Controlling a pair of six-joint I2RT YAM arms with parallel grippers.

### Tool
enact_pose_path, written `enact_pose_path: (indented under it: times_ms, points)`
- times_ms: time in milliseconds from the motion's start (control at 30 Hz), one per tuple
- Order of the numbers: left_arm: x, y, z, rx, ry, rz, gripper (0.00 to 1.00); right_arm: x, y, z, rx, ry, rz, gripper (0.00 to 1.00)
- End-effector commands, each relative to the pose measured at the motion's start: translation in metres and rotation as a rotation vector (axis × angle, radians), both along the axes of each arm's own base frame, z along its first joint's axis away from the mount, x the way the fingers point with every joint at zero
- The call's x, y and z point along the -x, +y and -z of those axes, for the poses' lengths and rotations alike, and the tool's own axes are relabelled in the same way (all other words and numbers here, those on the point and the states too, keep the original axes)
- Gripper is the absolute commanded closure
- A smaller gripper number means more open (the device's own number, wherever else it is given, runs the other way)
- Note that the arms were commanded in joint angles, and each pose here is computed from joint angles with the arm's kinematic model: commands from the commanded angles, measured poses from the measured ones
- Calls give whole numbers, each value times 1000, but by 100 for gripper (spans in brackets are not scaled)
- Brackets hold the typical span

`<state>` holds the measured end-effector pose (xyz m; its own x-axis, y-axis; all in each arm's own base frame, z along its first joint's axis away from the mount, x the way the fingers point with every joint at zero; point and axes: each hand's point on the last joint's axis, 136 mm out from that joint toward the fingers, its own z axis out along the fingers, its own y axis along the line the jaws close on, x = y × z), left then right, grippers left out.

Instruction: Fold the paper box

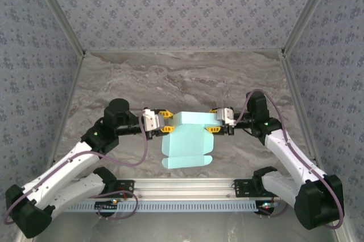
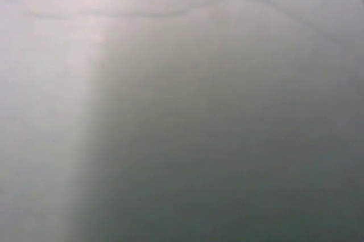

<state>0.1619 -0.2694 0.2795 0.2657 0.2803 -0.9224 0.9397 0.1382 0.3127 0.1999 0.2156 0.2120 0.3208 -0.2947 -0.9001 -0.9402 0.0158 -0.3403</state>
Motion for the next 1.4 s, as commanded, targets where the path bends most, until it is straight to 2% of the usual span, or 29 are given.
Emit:
enact_pose_path:
  times_ms: [0,200,300,333,400,433,567,733,867,1033,1233,1367]
  points:
    - [3,-3,-9,40,-13,30,76,4,1,-5,-12,0,-27,59]
    - [0,-7,-8,46,5,28,76,-14,6,-7,-17,8,69,71]
    - [-3,-9,-6,46,14,22,76,-21,8,-2,4,-7,121,72]
    - [-5,-10,-6,51,16,17,76,-23,8,-2,-1,-7,131,68]
    - [-10,-11,-6,57,20,-4,76,-26,8,-2,-9,4,153,48]
    - [-14,-11,-5,59,22,-21,75,-26,7,-1,-9,9,162,42]
    - [-33,-10,5,71,33,-106,76,-27,2,9,18,53,168,28]
    - [-52,-7,16,67,74,-155,75,-32,-7,13,25,74,210,16]
    - [-80,1,25,58,107,-285,76,-47,-17,15,32,121,297,14]
    - [-113,7,38,101,207,-441,75,-72,-34,18,12,159,460,13]
    - [-123,0,50,105,257,-448,73,-81,-43,29,34,209,531,12]
    - [-139,8,57,99,325,-550,68,-99,-56,25,-5,286,682,8]
